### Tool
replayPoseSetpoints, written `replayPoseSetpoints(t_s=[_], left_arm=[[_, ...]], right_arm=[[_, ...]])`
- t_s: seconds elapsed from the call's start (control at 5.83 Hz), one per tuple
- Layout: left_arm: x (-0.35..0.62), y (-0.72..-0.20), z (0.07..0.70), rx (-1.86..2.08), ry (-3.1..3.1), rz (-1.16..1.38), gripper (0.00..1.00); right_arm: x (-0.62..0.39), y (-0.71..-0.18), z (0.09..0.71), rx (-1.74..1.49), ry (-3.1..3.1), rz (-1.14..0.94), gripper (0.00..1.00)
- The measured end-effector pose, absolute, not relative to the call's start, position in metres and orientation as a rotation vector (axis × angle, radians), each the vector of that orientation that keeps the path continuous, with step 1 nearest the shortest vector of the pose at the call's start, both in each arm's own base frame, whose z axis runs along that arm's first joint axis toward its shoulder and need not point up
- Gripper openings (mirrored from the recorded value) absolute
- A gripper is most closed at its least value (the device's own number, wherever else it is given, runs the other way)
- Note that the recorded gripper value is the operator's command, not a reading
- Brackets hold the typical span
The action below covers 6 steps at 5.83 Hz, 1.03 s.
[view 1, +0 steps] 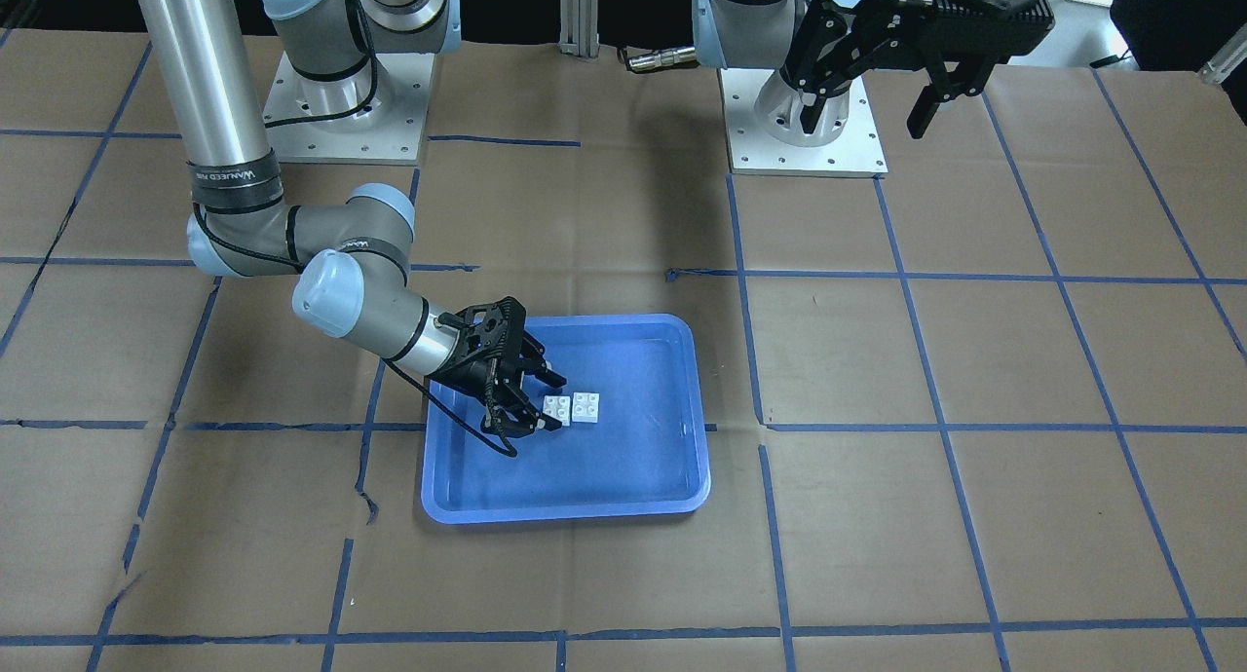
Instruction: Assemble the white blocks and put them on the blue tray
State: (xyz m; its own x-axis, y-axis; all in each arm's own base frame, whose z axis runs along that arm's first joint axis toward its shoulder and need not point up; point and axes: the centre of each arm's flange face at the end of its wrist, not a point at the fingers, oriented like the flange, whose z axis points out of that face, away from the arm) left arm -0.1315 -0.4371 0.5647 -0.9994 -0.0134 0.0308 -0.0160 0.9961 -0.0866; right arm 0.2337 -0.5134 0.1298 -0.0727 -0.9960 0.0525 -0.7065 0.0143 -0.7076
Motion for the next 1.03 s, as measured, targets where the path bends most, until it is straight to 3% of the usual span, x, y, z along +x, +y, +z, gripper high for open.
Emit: replayPoseSetpoints(t_s=[1.03], left_arm=[[-0.132,-0.437,0.565,0.023,-3.108,0.134,1.00]], right_arm=[[0.223,-0.538,0.172,-1.597,2.031,-0.743,1.00]])
